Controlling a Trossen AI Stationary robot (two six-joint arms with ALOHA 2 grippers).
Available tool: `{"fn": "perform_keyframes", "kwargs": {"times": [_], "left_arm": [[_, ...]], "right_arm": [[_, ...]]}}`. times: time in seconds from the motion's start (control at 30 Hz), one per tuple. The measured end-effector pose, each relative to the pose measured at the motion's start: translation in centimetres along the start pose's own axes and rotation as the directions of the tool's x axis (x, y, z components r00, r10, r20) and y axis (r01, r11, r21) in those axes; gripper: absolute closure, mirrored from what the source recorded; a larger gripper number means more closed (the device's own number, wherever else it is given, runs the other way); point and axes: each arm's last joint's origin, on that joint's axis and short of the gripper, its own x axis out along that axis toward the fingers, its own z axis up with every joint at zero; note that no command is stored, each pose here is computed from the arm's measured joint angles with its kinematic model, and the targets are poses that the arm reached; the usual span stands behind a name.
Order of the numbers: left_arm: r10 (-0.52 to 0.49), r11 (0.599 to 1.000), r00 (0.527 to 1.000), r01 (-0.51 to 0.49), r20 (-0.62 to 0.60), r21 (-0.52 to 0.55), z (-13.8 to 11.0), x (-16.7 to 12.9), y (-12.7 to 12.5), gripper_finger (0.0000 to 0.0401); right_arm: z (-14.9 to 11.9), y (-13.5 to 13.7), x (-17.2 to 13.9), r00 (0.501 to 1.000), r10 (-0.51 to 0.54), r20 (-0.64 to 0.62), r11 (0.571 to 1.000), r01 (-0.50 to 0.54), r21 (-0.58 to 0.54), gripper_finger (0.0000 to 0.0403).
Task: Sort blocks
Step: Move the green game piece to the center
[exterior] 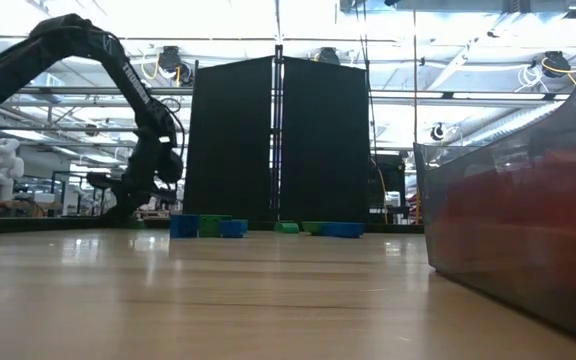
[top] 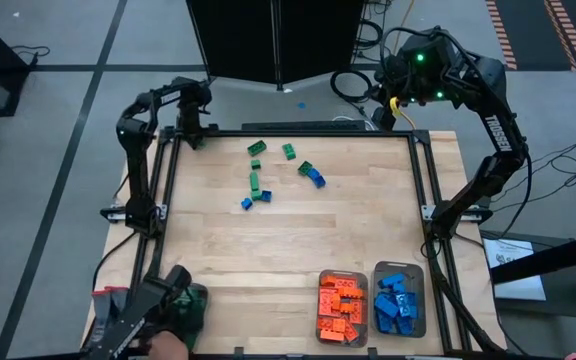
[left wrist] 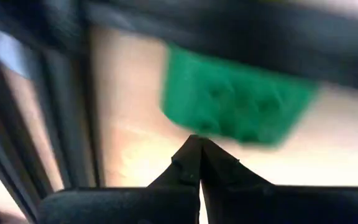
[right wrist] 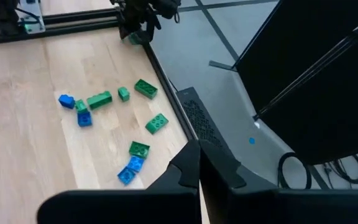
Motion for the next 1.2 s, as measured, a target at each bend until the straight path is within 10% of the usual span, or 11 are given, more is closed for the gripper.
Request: {"fn": "perform_keyframes", "kwargs": {"times": [0.23,0.47,0.87,1.2], "left_arm": [[0.056,0.984,0.996,-0.045,-0.063,0.171,-3.0,-0.9,-1.9,0.0401],[-0.057,0.998,0.983,0.057,0.173,0.006,-1.8,-3.6,-0.6,0.0401],[-0.038,0.990,0.983,0.062,0.177,-0.127,0.4,-2.3,0.8,0.0401],[-0.007,1.000,0.992,0.004,0.122,0.029,-0.9,-1.5,-1.4,0.0401]], "right_arm": [[-0.1,0.0,0.0,1.000,0.005,-0.016,1.000,-0.005,-0.003,0.0403],[-0.1,0.0,0.0,1.000,0.003,-0.011,1.000,-0.004,-0.023,0.0403],[-0.1,0.0,0.0,1.000,0.002,-0.006,0.999,-0.002,-0.053,0.0403],[0.0,0.0,0.0,1.000,0.000,0.005,0.999,0.001,-0.055,0.0403]]}}
